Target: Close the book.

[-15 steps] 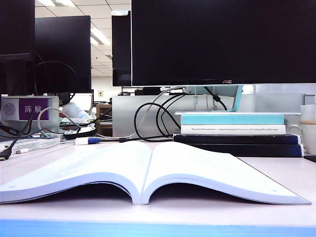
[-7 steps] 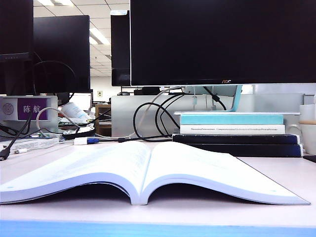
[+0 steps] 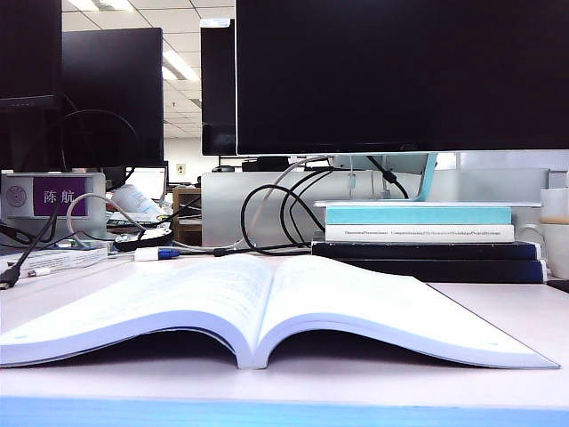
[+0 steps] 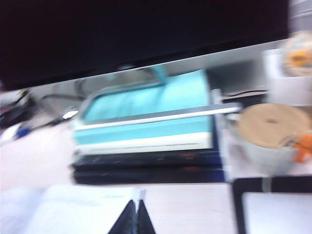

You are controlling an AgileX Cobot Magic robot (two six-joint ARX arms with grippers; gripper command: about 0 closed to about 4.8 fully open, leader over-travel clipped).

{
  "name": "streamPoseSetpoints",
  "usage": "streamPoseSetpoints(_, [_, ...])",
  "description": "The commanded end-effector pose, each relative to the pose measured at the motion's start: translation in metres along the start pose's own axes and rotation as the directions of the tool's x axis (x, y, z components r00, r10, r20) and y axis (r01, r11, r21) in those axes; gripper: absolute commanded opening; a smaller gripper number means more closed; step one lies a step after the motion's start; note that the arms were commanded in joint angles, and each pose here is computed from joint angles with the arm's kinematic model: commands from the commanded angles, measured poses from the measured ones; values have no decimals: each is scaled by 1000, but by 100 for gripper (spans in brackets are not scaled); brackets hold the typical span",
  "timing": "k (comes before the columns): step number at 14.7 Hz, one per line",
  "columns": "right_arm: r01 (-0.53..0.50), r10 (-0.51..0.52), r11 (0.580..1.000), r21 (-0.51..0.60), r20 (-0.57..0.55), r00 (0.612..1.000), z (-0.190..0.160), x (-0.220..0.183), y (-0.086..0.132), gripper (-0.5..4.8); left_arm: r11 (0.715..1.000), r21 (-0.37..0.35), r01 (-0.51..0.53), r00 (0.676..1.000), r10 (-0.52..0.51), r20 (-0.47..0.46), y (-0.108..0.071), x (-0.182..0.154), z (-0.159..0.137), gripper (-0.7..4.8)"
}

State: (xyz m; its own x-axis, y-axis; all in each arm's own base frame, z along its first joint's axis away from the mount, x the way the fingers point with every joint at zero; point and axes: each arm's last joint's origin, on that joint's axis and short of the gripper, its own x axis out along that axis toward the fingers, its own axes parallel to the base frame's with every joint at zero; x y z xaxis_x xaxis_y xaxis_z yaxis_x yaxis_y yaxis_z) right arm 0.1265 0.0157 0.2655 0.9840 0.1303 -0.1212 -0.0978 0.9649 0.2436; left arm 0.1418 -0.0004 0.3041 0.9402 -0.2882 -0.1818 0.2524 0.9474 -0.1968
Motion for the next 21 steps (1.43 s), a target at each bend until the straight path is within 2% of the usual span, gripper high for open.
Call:
streamPoseSetpoints(1, [-73,70,997,-39,-82,994,12,12,5,-1,999,43,-10,1000,11,-23,-17,-6,18,-5])
streamPoseSetpoints(2, [-96,92,995,-35,-112,989,14,17,7,-1,999,53,-4,999,6,-37,-26,-8,21,-5])
streamPoseSetpoints(3, [-153,148,988,-22,-156,977,16,26,9,-1,999,49,16,992,-9,-124,-45,-8,13,-5])
streamPoseSetpoints(4, [-171,166,985,-17,-170,971,16,28,10,-1,999,50,20,987,-12,-159,-52,-9,8,-5])
streamPoseSetpoints(5, [-203,198,979,-10,-188,962,15,31,11,-1,996,90,4,982,13,-189,-68,-11,-2,-5])
streamPoseSetpoints(6, [-209,203,978,-12,-196,959,15,32,11,-1,995,96,7,982,11,-186,-76,-12,-6,-5])
streamPoseSetpoints(7, [-237,229,971,-15,-204,952,14,31,11,-1,993,72,91,974,-74,-215,-97,-18,-19,-5])
streamPoseSetpoints(10, [-280,272,960,-6,-217,938,14,31,12,-1,990,-21,142,945,-142,-295,-110,-21,-49,-5])
streamPoseSetpoints(13, [-289,282,957,-3,-219,934,13,31,13,-1,979,-64,192,924,-202,-325,-117,-21,-70,-5])
streamPoseSetpoints(14, [-291,283,957,-1,-228,932,12,31,13,-1,977,-65,202,899,-212,-382,-122,-17,-93,-5])
streamPoseSetpoints(16, [-392,385,919,24,-257,886,10,29,21,-1,972,-60,227,855,-229,-465,-133,-5,-116,-5])
streamPoseSetpoints(17, [-444,433,895,38,-308,847,4,27,31,-1,976,-36,216,845,-206,-494,-140,5,-127,-5])
streamPoseSetpoints(18, [-495,477,868,40,-344,809,-2,27,43,-1,971,-36,236,816,-218,-536,-150,16,-139,-5])
streamPoseSetpoints(21, [-501,470,865,12,-369,802,-8,28,54,-1,972,-45,230,781,-212,-587,-158,28,-155,-5])
